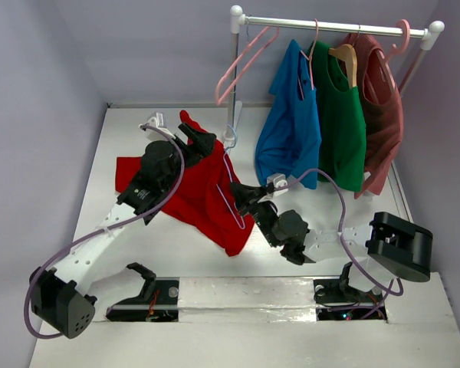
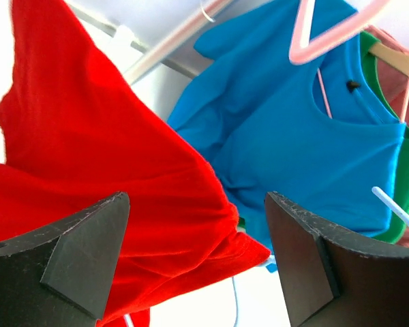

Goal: Place the t-shirt on the hanger

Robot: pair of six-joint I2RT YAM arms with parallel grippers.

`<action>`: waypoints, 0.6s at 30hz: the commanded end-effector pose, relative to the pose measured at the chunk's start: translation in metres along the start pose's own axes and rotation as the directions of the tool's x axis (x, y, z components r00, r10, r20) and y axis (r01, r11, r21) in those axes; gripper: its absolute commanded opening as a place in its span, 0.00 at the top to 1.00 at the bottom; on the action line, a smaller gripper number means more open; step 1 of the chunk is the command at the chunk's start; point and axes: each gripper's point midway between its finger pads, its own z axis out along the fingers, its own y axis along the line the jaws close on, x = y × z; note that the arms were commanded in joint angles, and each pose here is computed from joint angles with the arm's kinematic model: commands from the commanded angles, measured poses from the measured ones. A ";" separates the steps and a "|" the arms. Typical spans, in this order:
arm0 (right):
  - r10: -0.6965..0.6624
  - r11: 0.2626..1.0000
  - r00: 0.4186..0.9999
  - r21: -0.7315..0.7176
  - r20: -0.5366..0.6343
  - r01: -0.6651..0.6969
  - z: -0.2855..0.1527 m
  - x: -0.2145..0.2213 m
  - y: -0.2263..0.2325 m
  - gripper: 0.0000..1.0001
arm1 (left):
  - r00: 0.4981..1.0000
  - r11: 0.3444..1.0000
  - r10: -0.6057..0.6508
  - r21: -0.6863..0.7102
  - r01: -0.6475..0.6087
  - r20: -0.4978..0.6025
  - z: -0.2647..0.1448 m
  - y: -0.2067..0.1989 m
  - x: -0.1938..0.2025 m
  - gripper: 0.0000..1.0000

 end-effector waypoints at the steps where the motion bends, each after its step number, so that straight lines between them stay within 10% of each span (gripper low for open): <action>1: 0.142 0.989 0.968 -0.074 0.208 -0.129 0.000 -0.065 0.020 1.00 | 0.999 0.992 -0.046 0.118 0.043 0.022 0.000 -0.027 -0.013 0.23; 8: 0.131 0.989 0.974 -0.090 0.185 -0.116 0.006 -0.058 0.030 1.00 | 0.996 0.987 -0.052 0.148 0.062 -0.070 0.015 -0.025 0.015 0.24; 18: 0.080 0.994 0.986 -0.091 0.143 -0.068 0.019 -0.043 0.039 1.00 | 0.991 0.981 -0.125 0.145 0.132 -0.054 0.016 -0.006 0.030 0.51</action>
